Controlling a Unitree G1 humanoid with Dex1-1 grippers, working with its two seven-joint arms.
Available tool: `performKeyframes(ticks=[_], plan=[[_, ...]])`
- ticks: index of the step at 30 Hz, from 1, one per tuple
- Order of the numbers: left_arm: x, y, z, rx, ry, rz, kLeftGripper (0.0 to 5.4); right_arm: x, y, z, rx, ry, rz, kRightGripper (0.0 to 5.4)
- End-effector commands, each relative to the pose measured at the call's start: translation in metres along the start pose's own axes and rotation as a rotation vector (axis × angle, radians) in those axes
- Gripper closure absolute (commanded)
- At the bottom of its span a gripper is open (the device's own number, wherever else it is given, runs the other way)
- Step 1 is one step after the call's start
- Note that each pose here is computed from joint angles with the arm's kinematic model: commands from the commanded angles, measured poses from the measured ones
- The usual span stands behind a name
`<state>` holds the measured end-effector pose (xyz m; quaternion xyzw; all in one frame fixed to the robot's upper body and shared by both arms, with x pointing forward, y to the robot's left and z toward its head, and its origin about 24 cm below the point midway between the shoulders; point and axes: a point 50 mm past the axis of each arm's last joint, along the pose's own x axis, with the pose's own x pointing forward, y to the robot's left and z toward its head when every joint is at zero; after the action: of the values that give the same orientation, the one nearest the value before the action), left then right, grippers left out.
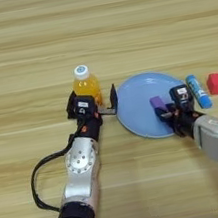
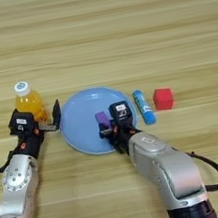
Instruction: Move the objects on the table
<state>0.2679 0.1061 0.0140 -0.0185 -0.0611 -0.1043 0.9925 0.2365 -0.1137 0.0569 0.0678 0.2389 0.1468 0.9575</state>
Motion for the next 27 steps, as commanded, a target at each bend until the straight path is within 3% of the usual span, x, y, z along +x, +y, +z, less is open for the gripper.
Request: performKeyframes(ticks=[1, 5, 9, 18, 27], plan=[[0.0, -0.001, -0.002, -0.004, 0.013, -0.001, 0.0, -0.005, -0.007, 0.017, -0.001, -0.097, -0.029, 3.96], [0.0, 0.0, -0.002, -0.003, 0.014, -0.001, 0.0, -0.008, -0.012, 0.022, 0.001, -0.148, -0.052, 3.96], [0.0, 0.001, -0.002, -0.002, 0.014, 0.0, 0.0, -0.014, -0.019, 0.033, -0.06, -0.237, -0.111, 3.96], [0.0, 0.003, -0.002, 0.0, 0.015, 0.006, 0.0, -0.034, -0.057, 0.047, -0.088, -0.368, -0.311, 3.96], [0.001, 0.008, -0.003, 0.007, 0.022, 0.033, 0.0, -0.055, -0.097, 0.049, -0.087, -0.412, -0.48, 3.96]])
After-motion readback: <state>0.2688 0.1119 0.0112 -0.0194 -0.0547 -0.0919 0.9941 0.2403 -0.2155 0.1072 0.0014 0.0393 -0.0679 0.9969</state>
